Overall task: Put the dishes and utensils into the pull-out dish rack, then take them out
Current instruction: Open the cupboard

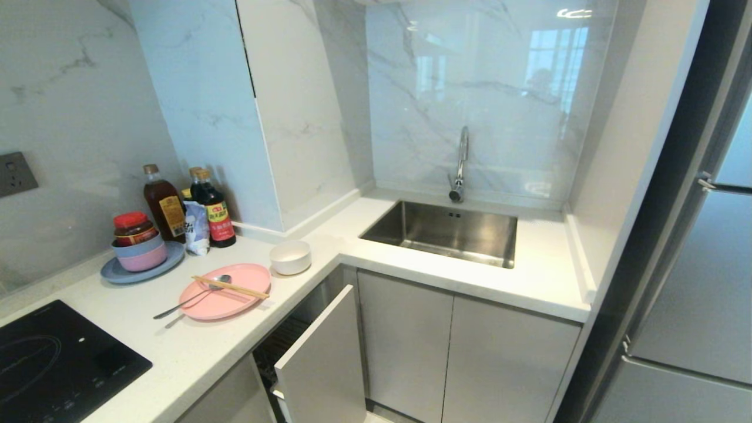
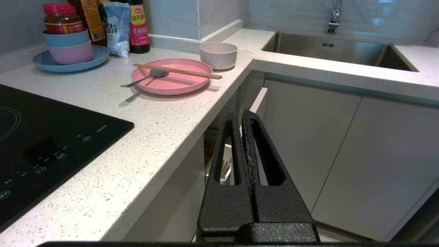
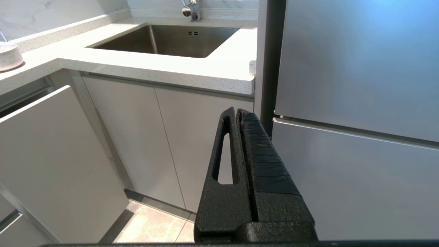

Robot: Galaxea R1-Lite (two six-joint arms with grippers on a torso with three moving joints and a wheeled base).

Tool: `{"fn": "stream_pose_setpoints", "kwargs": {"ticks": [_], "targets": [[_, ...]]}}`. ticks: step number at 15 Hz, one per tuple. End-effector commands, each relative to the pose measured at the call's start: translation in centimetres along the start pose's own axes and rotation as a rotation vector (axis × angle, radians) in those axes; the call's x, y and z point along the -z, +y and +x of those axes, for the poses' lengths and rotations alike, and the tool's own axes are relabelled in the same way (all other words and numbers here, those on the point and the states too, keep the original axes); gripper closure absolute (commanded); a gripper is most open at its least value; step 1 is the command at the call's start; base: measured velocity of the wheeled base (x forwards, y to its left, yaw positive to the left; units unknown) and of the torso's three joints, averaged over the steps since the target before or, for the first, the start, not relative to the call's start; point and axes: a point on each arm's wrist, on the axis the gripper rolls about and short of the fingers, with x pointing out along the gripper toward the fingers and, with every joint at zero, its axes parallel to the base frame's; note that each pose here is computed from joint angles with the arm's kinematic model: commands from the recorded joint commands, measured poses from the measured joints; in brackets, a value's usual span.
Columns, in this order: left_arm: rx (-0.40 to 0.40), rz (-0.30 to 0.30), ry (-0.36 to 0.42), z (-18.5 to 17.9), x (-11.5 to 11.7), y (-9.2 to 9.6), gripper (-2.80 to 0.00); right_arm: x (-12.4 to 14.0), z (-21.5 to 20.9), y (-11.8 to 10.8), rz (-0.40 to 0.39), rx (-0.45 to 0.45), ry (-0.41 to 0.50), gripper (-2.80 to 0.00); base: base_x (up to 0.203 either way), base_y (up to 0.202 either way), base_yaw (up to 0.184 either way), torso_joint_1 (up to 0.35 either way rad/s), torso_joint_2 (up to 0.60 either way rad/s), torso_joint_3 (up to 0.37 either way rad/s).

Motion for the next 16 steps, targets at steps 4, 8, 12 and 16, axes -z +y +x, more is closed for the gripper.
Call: {"fn": "stream_pose_setpoints", "kwargs": {"ticks": [4,8,12,16], "targets": [[-0.001,0.000,0.002,0.01,0.00,0.00,0.00,-0.01,0.00,0.00,-0.001,0.000,0.000,0.00,0.000,0.000,0.000,0.000,0.00,0.000],[-0.001,0.000,0.002,0.01,0.00,0.00,0.00,-0.01,0.00,0.00,0.000,0.000,0.000,0.00,0.000,0.000,0.000,0.000,0.00,0.000],[-0.001,0.000,0.002,0.01,0.00,0.00,0.00,-0.01,0.00,0.00,0.000,0.000,0.000,0.00,0.000,0.000,0.000,0.000,0.00,0.000],[-0.001,0.000,0.002,0.01,0.00,0.00,0.00,-0.01,0.00,0.00,0.000,0.000,0.000,0.00,0.000,0.000,0.000,-0.040,0.08,0.032]]}}
